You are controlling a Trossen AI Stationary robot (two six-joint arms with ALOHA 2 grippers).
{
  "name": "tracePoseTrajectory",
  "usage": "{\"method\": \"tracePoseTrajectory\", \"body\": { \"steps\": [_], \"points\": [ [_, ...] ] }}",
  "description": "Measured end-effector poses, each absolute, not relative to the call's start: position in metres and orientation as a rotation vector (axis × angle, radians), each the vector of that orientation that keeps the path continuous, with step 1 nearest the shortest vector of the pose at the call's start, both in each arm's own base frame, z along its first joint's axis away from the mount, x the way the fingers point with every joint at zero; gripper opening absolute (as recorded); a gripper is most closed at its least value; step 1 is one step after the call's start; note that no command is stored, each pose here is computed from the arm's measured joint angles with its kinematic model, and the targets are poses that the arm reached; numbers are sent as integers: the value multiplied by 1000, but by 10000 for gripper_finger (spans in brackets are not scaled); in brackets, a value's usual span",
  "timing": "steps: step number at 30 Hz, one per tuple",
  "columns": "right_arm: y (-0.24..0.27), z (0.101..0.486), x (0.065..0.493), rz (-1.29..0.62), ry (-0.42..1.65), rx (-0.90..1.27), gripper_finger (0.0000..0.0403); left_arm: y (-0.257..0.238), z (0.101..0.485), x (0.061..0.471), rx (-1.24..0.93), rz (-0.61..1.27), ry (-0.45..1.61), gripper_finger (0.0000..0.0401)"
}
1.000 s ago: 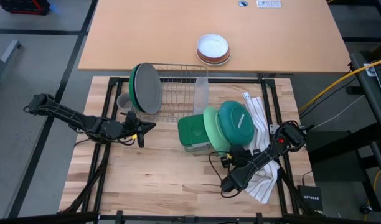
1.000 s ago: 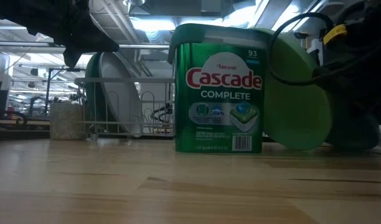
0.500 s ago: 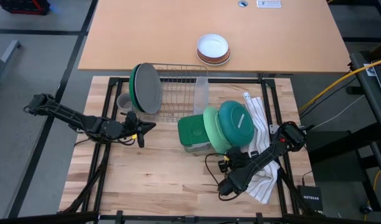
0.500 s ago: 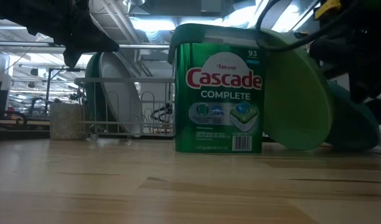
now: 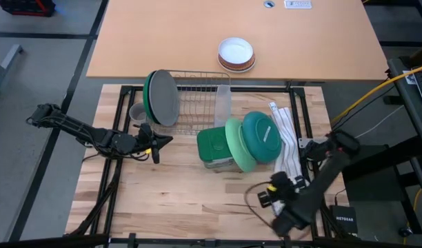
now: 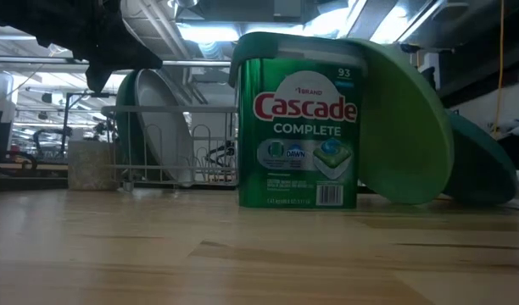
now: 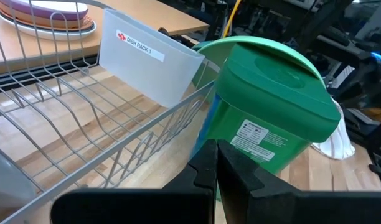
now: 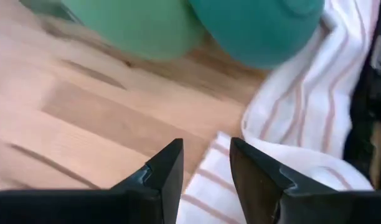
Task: Sort dishes
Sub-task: Put the blue plate into the dish rack
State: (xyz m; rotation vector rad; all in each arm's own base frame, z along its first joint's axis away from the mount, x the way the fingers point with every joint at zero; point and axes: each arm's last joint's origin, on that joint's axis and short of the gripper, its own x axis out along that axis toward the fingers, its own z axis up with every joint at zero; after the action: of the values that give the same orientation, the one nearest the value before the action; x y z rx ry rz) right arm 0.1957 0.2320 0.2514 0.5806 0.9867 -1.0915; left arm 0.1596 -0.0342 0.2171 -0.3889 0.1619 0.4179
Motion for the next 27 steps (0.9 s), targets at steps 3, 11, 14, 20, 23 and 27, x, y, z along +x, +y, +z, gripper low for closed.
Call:
{"method": "tracePoseTrajectory", "body": {
  "steps": [3, 11, 14, 20, 23, 27],
  "points": [
    [235, 257, 167, -1019, 813, 604, 133, -34, 217, 160, -394, 418, 161, 1],
    [230, 200, 159, -864, 653, 712, 133, -34, 218, 160, -423, 420, 150, 1],
    [214, 185, 159, -962, 745, 657, 133, -34, 219, 160, -429, 415, 135, 1],
    [194, 179, 153, -1065, 871, 417, 133, -34, 219, 160, -433, 417, 135, 1],
    [193, 179, 155, -989, 868, 298, 133, -34, 219, 160, -435, 416, 135, 1],
    [195, 178, 157, -936, 877, 264, 133, -34, 219, 160, -432, 417, 137, 1]
  ]
}}
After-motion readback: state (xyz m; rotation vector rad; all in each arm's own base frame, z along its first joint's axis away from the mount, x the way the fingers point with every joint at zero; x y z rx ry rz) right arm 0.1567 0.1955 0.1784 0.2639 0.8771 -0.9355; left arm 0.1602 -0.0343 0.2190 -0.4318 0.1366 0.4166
